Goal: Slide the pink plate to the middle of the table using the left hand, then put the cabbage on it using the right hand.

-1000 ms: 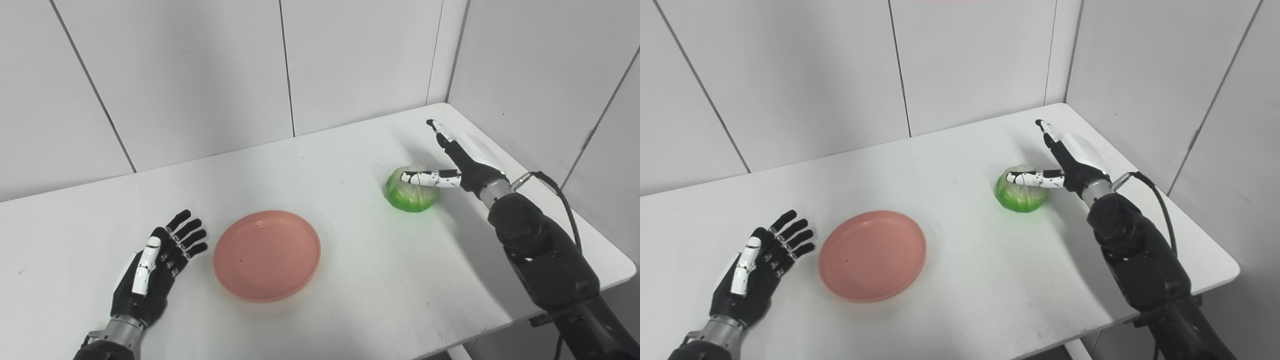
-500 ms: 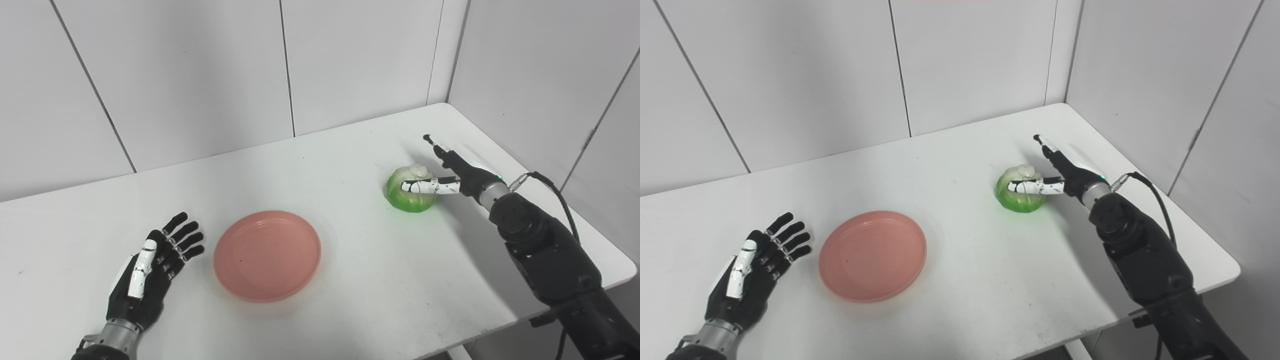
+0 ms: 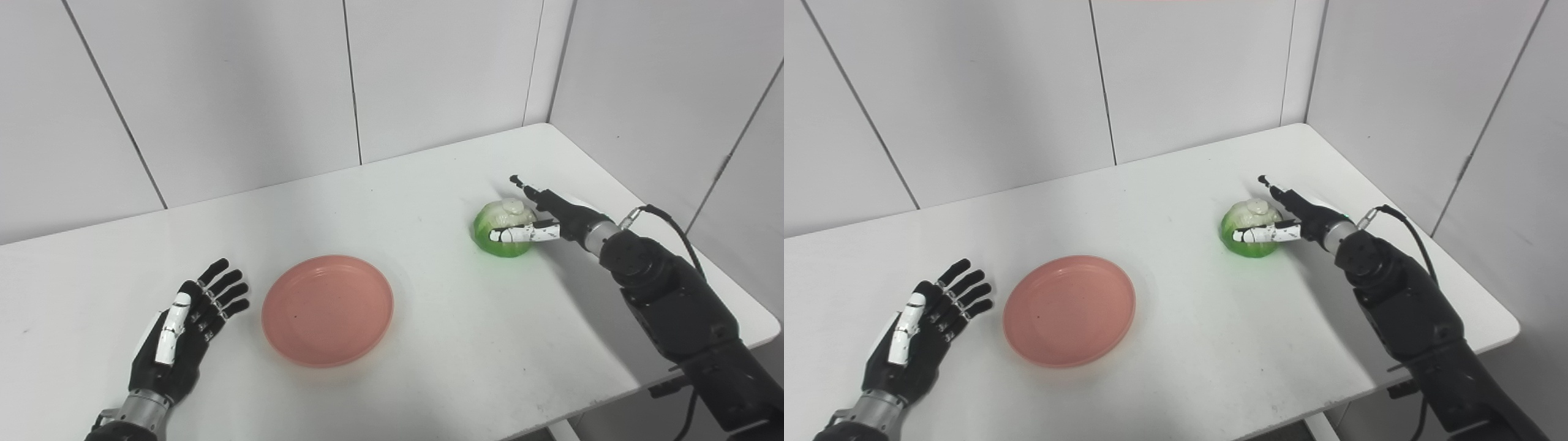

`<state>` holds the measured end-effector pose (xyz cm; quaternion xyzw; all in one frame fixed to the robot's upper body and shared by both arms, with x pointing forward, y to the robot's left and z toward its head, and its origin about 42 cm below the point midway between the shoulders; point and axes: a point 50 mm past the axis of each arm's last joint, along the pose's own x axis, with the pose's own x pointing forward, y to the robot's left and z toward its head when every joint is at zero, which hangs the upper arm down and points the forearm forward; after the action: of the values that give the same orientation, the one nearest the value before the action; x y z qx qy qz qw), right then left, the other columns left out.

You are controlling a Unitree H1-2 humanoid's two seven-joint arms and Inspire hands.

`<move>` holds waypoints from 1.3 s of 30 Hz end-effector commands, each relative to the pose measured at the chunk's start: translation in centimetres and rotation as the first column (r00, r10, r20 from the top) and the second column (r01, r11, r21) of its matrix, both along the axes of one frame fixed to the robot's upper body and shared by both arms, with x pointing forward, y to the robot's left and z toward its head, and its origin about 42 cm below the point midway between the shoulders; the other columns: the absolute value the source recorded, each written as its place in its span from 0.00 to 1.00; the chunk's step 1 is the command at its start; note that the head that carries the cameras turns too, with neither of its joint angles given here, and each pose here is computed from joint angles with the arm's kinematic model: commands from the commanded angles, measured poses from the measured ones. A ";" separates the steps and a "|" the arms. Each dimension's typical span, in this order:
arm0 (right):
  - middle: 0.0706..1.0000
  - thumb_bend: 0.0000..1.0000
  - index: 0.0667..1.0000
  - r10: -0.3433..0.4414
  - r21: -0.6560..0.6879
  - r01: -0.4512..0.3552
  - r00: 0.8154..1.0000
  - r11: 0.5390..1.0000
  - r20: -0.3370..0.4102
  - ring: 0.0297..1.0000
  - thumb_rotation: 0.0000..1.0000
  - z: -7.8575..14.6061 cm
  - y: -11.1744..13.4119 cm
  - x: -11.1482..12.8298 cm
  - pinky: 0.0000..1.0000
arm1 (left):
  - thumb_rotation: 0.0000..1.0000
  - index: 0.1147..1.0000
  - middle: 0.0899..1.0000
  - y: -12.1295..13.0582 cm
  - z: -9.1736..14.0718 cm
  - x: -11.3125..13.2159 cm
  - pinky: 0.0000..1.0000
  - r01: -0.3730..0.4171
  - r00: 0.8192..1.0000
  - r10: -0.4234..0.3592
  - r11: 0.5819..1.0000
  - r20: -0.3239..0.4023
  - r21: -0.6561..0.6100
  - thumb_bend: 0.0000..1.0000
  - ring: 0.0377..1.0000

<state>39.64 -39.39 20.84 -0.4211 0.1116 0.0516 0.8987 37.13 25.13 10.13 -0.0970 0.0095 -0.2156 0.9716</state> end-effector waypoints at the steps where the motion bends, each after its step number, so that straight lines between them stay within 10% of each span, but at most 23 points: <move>1: 1.00 1.00 1.00 0.030 -0.026 -0.028 0.996 0.999 0.086 1.00 0.59 3.2 -0.3 1.3 0.93 | 0.91 0.84 0.85 1.2 -4.6 -3.6 0.81 -0.025 0.985 0.025 1.000 -0.168 0.000 0.49 0.84; 12: 0.99 1.00 1.00 0.032 -0.045 -0.029 0.997 0.999 0.068 0.95 0.54 2.3 0.1 2.1 0.88 | 0.93 0.84 0.85 1.1 -4.2 -3.8 0.81 -0.026 0.985 0.026 1.000 -0.168 0.001 0.48 0.84; 19: 0.95 1.00 0.98 0.018 0.028 -0.021 0.994 0.999 0.104 0.95 0.36 1.6 0.9 2.9 0.92 | 0.93 0.85 0.86 1.0 -4.1 -3.8 0.81 -0.024 0.985 0.024 1.000 -0.171 -0.003 0.48 0.84; 25: 0.79 0.99 0.82 -0.021 0.059 0.012 0.988 0.998 0.151 0.78 0.14 1.2 1.5 3.3 0.76 | 0.93 0.85 0.86 0.8 -3.9 -3.9 0.81 -0.024 0.985 0.022 1.000 -0.173 -0.006 0.48 0.84; 29: 0.60 0.92 0.62 -0.049 0.065 0.040 0.987 0.997 0.153 0.59 0.02 1.0 1.8 3.5 0.57 | 0.93 0.85 0.86 0.8 -4.0 -3.9 0.81 -0.023 0.984 0.021 1.000 -0.174 -0.008 0.48 0.84; 30: 0.51 0.69 0.52 -0.054 0.066 0.044 0.987 0.997 0.153 0.51 0.01 1.0 1.9 3.5 0.50 | 0.93 0.85 0.86 0.8 -4.0 -3.9 0.81 -0.023 0.984 0.021 1.000 -0.176 -0.011 0.48 0.84; 32: 0.44 0.56 0.47 -0.060 0.061 0.051 0.987 0.997 0.151 0.44 0.00 1.1 2.0 3.5 0.42 | 0.92 0.85 0.86 0.7 -4.0 -3.9 0.81 -0.024 0.984 0.021 1.000 -0.179 -0.015 0.49 0.84; 39: 0.43 0.53 0.46 -0.061 0.051 0.054 0.987 0.997 0.149 0.42 0.00 1.1 2.2 3.5 0.40 | 0.93 0.84 0.85 0.7 -4.0 -3.9 0.81 -0.025 0.984 0.023 1.000 -0.176 -0.008 0.49 0.84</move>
<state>42.47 -37.30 20.18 -0.3902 0.0716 0.0041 0.9179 36.04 25.38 10.14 -0.1016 0.0188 -0.2119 0.9718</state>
